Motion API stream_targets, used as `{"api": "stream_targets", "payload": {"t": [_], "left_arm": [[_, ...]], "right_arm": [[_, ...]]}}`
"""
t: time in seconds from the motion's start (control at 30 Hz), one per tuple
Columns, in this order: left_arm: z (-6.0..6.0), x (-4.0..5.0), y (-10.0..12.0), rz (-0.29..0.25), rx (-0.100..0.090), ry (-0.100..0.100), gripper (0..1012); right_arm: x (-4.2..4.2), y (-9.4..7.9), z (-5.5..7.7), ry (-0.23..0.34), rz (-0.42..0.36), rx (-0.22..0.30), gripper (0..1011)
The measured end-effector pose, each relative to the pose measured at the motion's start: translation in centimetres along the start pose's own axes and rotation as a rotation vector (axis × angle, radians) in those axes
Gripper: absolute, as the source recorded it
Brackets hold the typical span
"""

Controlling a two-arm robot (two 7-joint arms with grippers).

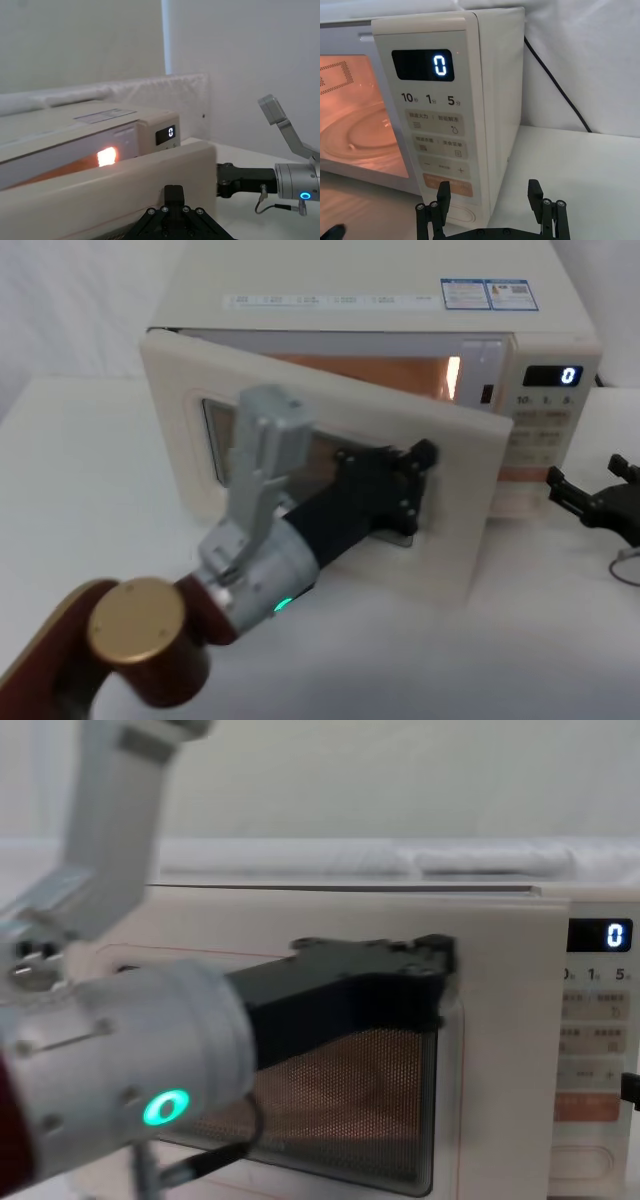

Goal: Press the button to open the microwave door with one hand; close the microwave door with the other hand.

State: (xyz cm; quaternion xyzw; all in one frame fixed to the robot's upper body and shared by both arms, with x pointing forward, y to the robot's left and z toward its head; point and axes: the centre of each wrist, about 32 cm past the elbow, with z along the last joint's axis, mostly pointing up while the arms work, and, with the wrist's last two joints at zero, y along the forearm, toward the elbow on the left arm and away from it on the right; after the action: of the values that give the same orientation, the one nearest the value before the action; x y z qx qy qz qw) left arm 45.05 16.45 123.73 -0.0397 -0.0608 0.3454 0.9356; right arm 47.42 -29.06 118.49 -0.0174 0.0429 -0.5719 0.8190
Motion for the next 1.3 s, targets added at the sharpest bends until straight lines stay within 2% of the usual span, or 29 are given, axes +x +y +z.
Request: {"api": "stream_targets", "payload": {"t": [0.17, 0.27, 0.4, 0.53, 0.6, 0.63, 0.73, 0.93, 1.13, 1.3], "left_arm": [[0.1, -0.08, -1.9, -0.024, 0.014, -0.026, 0], [0.1, 0.02, -3.2, -0.036, 0.027, -0.051, 0], [0.1, 0.17, -4.4, -0.040, 0.041, -0.070, 0], [-0.1, 0.28, -5.3, -0.032, 0.053, -0.085, 0], [-0.2, 0.31, -6.1, -0.015, 0.061, -0.104, 0], [-0.2, 0.31, -6.1, -0.015, 0.061, -0.104, 0], [-0.5, 0.30, -6.9, 0.010, 0.068, -0.129, 0], [-1.1, 0.34, -7.7, 0.043, 0.068, -0.168, 0], [-1.7, 0.55, -8.3, 0.057, 0.068, -0.195, 0], [-1.7, 0.84, -8.7, 0.065, 0.067, -0.210, 0]], "right_arm": [[0.00, 0.0, 0.0, 0.000, 0.000, 0.000, 1002], [0.00, 0.0, 0.0, 0.000, 0.000, 0.000, 1003], [0.00, 0.0, 0.0, 0.000, 0.000, 0.000, 1002], [0.00, 0.0, 0.0, 0.000, 0.000, 0.000, 1002], [0.00, 0.0, 0.0, 0.000, 0.000, 0.000, 1002], [0.00, 0.0, 0.0, 0.000, 0.000, 0.000, 1002], [0.00, 0.0, 0.0, 0.000, 0.000, 0.000, 1002], [0.00, 0.0, 0.0, 0.000, 0.000, 0.000, 1002], [0.00, 0.0, 0.0, 0.000, 0.000, 0.000, 1002], [0.00, 0.0, 0.0, 0.000, 0.000, 0.000, 1002]]}}
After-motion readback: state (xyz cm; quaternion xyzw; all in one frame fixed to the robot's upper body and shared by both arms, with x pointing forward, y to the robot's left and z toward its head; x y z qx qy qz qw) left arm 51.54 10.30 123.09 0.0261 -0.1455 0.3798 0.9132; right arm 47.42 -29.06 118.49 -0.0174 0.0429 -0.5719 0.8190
